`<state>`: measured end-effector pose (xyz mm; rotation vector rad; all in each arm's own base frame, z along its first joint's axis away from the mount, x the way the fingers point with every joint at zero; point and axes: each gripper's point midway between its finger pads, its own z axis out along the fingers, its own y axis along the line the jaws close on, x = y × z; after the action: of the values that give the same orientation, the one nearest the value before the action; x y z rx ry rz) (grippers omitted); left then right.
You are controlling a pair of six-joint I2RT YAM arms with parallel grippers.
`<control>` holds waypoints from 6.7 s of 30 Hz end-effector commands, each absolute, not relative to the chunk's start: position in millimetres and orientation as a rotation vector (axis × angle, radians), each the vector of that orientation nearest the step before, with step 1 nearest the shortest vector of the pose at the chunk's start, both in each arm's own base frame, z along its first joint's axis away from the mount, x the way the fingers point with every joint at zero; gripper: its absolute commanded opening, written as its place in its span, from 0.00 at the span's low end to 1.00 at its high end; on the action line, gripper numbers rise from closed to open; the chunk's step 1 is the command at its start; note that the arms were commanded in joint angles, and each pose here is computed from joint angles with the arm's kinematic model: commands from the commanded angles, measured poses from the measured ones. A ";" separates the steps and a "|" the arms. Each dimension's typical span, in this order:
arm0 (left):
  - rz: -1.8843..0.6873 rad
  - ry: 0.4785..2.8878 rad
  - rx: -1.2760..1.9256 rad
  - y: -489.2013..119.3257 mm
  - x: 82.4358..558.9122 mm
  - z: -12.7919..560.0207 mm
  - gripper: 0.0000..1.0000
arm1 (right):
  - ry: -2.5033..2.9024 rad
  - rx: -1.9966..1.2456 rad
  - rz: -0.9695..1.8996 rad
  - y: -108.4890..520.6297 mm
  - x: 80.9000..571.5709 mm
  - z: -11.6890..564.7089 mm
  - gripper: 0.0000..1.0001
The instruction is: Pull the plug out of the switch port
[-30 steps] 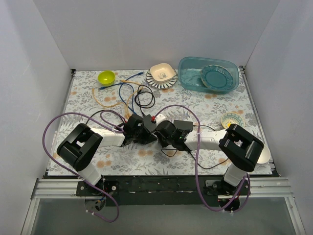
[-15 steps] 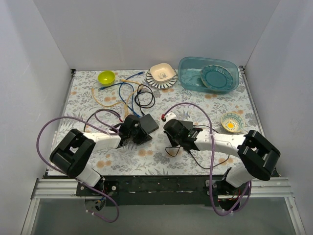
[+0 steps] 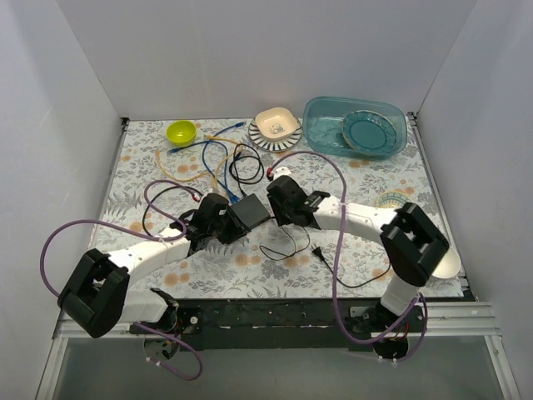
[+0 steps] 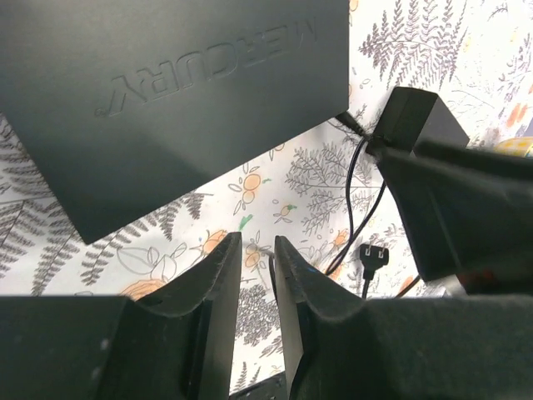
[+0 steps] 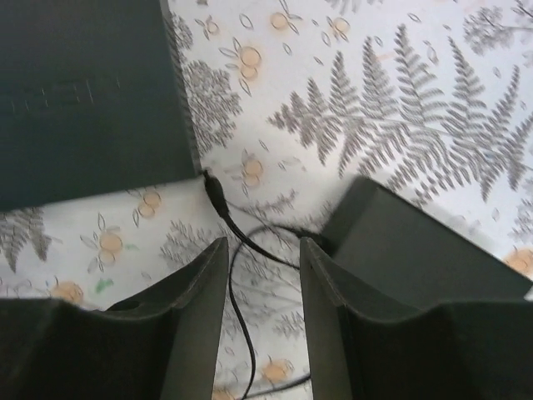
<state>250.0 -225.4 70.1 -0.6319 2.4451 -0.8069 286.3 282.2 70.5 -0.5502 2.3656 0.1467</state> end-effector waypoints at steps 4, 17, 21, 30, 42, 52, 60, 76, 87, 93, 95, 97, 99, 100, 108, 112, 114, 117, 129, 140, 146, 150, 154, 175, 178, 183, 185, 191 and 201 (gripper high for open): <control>-0.750 2.469 -0.648 -209.9 236.2 66.7 0.23 | 2.521 -0.522 0.060 286.0 313.5 32.3 0.40; -0.714 2.513 -0.683 -205.8 230.3 54.1 0.23 | 2.708 -0.165 -0.099 166.4 300.8 -1.5 0.34; -0.685 2.486 -0.722 -196.4 240.9 63.0 0.23 | 2.727 -0.047 -0.106 145.4 305.3 -0.7 0.34; -0.495 2.302 -0.947 -124.2 268.7 98.2 0.26 | 2.462 -0.011 0.118 180.9 348.3 82.4 0.41; -0.454 2.281 -0.973 -121.6 319.9 110.2 0.29 | 2.352 -0.271 0.437 301.0 378.0 148.2 0.21; -0.338 2.426 -0.947 -117.1 358.8 53.8 0.27 | 2.460 -0.576 0.566 356.3 314.0 105.1 0.01; -0.375 2.563 -0.890 -128.0 344.5 23.9 0.17 | 2.604 -0.666 0.587 351.0 265.7 65.9 0.01; -0.793 2.702 -0.610 -215.9 221.5 31.6 0.00 | 2.685 -0.580 0.463 336.2 282.4 24.9 0.01; -0.748 2.603 -0.591 -222.9 224.7 57.0 0.04 | 2.574 -0.546 0.327 337.3 330.6 42.8 0.01; -0.560 2.314 -0.658 -189.0 281.9 147.2 0.23 | 2.348 -0.394 0.272 320.4 347.1 135.0 0.14; -0.497 2.257 -0.710 -171.7 295.6 158.1 0.27 | 2.306 -0.415 0.297 322.1 332.4 156.1 0.17; -0.487 2.216 -0.743 -160.1 313.3 166.6 0.28 | 2.298 -0.515 0.365 333.3 307.2 161.8 0.17; -0.458 2.276 -0.786 -153.2 324.1 144.6 0.29 | 2.359 -0.637 0.452 339.3 272.6 142.8 0.08; -0.490 2.298 -0.796 -149.2 332.0 137.4 0.28 | 2.379 -0.681 0.483 341.4 258.8 135.8 0.05; -0.369 2.501 -0.727 -146.4 364.7 48.3 0.23 | 2.440 -0.930 0.634 343.9 162.6 77.7 0.01; -0.365 2.540 -0.722 -145.6 368.7 30.3 0.22 | 2.467 -0.942 0.600 342.5 159.4 63.7 0.01; -0.393 2.579 -0.701 -150.1 361.8 23.6 0.20 | 2.486 -0.940 0.571 344.2 162.0 54.4 0.01; -0.465 2.655 -0.684 -158.5 340.6 11.3 0.18 | 2.521 -0.909 0.511 350.0 176.0 41.9 0.01; -0.624 2.708 -0.626 -160.8 277.0 28.9 0.07 | 2.628 -0.464 0.488 347.9 310.1 28.2 0.01; -0.696 2.714 -0.626 -175.8 295.1 28.4 0.11 | 2.619 -0.380 0.605 396.4 407.3 30.4 0.01; -0.479 2.614 -0.708 -138.7 324.2 40.5 0.21 | 2.568 -0.321 0.482 367.8 404.7 55.2 0.01; -0.364 2.603 -0.801 -106.7 324.9 32.6 0.22 | 2.641 -0.309 0.445 334.9 363.8 41.1 0.01; -0.345 2.620 -0.896 -93.8 313.9 16.4 0.23 | 2.710 -0.364 0.502 326.8 321.1 18.0 0.01; -0.313 2.277 -1.100 -52.9 349.7 97.8 0.59 | 2.206 -0.386 0.577 335.6 331.7 132.3 0.56; -0.441 2.394 -1.152 -76.3 332.1 78.5 0.98 | 2.278 -0.353 0.538 346.4 357.3 122.3 0.65; -0.571 2.398 -1.116 -90.7 334.1 68.8 0.98 | 2.386 -0.218 0.561 350.5 396.6 119.4 0.53; -0.550 2.399 -1.116 -88.0 343.3 71.8 0.98 | 2.318 -0.147 0.655 353.6 406.3 127.9 0.49; -0.608 2.302 -1.084 -89.1 398.5 82.9 0.98 | 2.240 -0.040 0.704 350.1 440.9 130.5 0.39; -0.591 2.289 -1.108 -85.2 439.5 51.1 0.86 | 2.306 0.122 0.738 346.7 490.2 83.2 0.30</control>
<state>419.9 -94.8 44.8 -1.1140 2.3520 -0.6059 468.3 337.2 67.3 0.0656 2.3838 0.6557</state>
